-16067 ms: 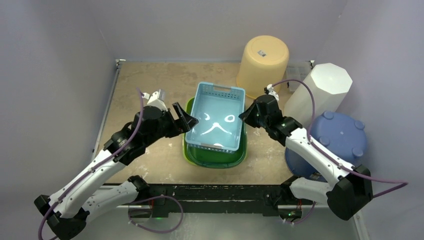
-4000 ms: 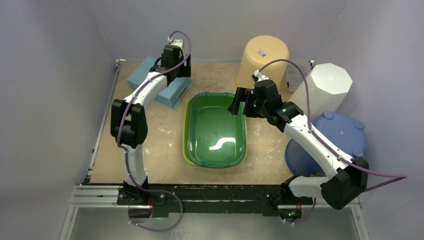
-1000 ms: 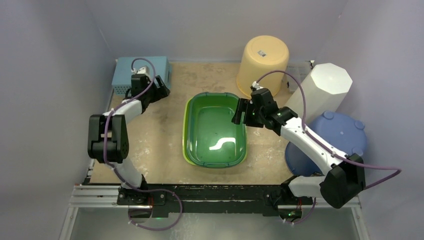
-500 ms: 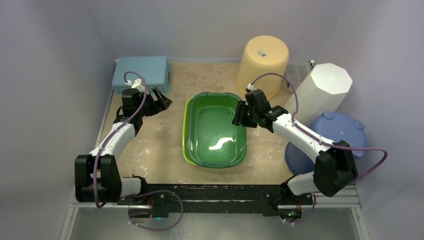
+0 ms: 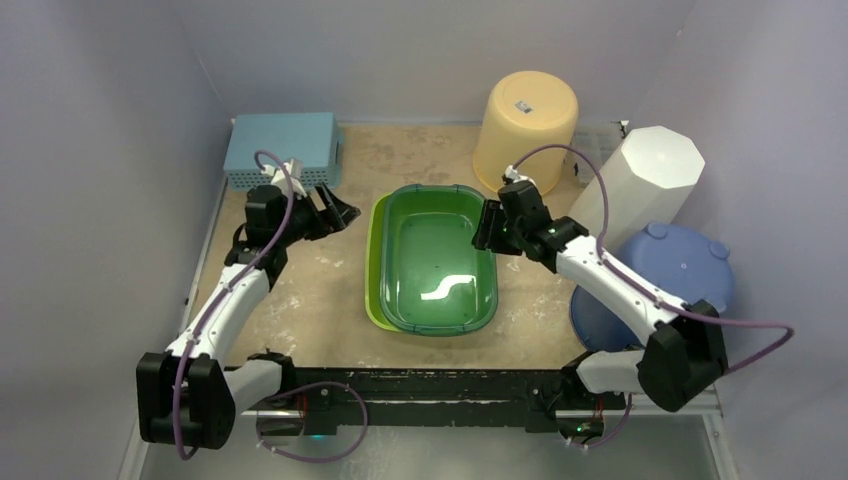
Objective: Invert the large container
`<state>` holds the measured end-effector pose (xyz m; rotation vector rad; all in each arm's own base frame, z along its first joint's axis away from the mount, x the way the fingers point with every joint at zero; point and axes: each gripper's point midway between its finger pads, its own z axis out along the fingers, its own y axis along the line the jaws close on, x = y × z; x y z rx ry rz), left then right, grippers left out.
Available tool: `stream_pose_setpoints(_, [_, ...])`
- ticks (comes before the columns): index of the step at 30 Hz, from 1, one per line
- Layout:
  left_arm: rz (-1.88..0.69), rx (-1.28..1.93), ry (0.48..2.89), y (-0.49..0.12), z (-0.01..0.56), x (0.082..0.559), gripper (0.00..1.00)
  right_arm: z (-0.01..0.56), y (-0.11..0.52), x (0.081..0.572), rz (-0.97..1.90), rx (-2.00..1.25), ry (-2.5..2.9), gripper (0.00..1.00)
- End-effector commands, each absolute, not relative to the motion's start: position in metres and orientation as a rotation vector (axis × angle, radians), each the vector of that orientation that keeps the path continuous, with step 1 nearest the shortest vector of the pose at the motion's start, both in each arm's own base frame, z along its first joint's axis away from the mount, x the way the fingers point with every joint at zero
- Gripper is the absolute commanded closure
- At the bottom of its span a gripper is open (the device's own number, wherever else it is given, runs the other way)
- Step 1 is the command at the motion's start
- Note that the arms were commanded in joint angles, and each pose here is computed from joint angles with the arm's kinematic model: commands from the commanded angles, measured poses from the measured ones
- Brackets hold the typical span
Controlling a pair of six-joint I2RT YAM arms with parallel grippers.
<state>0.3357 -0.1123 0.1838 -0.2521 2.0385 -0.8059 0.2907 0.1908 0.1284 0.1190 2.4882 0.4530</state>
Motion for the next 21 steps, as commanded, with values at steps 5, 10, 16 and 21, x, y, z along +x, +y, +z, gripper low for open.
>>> stream_pose_setpoints(5, [-0.878,-0.138,2.127,-0.158,0.169,0.321,0.23,0.155,0.158,0.298,0.3,0.241,2.366,0.42])
stream_pose_setpoints(10, [-0.902,-0.131,2.191,-0.168,0.148,0.312,0.23,0.121,0.177,0.288,0.379,0.205,2.495,0.47])
stream_pose_setpoints(16, [-0.933,-0.093,2.263,-0.177,0.126,0.299,0.23,0.107,0.178,0.29,0.351,0.196,2.525,0.52])
stream_pose_setpoints(21, [-0.947,-0.065,2.298,-0.185,0.116,0.291,0.24,0.1,0.169,0.293,0.28,0.186,2.521,0.69])
